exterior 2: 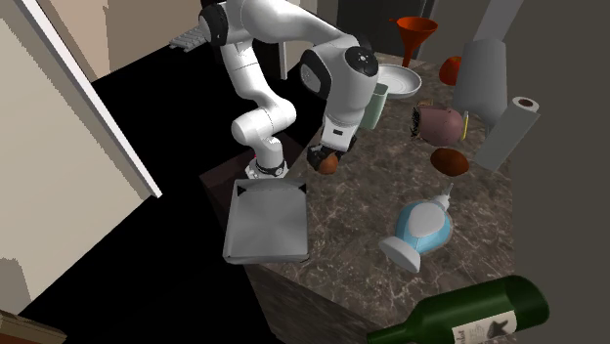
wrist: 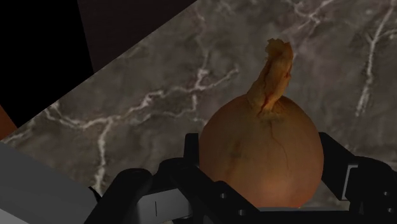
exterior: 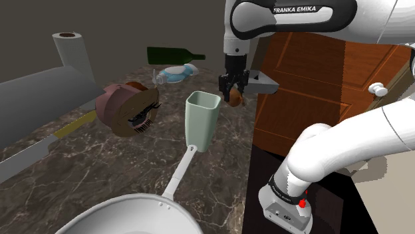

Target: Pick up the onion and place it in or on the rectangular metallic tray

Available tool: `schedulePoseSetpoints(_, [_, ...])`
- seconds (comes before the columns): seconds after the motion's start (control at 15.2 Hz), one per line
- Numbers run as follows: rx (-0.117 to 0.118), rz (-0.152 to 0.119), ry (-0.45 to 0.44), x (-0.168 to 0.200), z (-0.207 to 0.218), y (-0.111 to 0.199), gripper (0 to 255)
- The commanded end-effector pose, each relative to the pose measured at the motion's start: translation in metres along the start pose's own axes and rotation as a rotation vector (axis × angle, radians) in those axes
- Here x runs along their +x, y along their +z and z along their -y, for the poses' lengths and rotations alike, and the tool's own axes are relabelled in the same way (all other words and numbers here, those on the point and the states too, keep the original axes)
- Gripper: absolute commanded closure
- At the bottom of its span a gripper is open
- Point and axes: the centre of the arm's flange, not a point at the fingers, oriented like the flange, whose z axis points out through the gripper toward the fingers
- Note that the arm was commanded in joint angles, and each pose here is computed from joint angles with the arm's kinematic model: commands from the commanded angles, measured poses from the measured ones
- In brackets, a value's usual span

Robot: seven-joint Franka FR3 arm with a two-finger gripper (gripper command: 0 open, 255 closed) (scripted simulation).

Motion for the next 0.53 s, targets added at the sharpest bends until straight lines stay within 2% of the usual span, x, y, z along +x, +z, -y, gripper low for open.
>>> schedulePoseSetpoints(0.0, [0.000, 0.000, 0.000, -0.001, 0.000, -0.005, 255])
schedulePoseSetpoints(0.46, [0.000, 0.000, 0.000, -0.009, -0.002, -0.041, 255])
